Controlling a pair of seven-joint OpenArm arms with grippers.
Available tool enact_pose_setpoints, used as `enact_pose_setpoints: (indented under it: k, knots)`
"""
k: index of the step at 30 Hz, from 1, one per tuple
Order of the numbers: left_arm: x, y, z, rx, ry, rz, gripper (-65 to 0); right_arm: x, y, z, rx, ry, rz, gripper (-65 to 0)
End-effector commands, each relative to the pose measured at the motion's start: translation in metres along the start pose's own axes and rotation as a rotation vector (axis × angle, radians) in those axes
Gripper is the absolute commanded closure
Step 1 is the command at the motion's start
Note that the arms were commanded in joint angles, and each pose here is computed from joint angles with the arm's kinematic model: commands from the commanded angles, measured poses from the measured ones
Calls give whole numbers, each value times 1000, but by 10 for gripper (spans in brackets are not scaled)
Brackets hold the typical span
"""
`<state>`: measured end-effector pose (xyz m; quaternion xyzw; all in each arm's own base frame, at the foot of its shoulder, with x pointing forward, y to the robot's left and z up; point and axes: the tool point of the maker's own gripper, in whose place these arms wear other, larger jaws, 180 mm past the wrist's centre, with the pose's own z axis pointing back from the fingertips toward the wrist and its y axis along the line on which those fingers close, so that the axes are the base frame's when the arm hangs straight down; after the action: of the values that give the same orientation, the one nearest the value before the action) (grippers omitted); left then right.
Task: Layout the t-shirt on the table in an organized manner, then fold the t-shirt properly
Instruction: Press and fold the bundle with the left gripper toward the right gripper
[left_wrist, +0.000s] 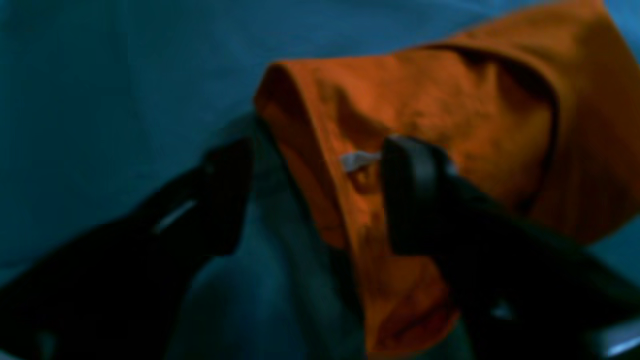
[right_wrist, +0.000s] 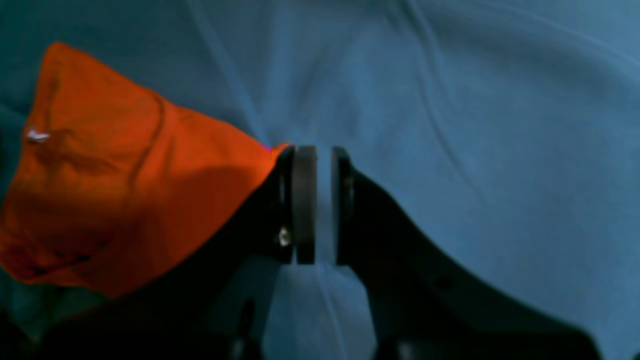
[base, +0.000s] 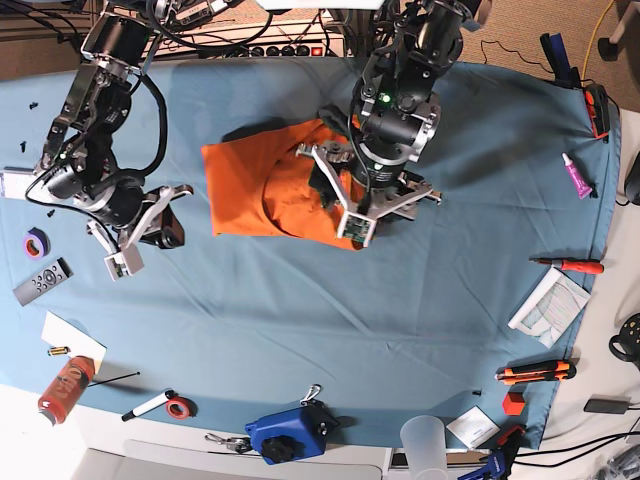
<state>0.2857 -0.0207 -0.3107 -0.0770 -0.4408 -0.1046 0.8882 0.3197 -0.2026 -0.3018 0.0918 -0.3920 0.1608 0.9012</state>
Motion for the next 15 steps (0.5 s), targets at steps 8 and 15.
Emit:
enact_pose_setpoints:
  k: [8,15]
  knots:
    - [-23,-21,-3,-14,140,118,-460,12,-7,6,-27,-31,31,-58]
    - [-34,-29,-12,-38,167,127,-460,6,-7,6,-27,1,30,-58]
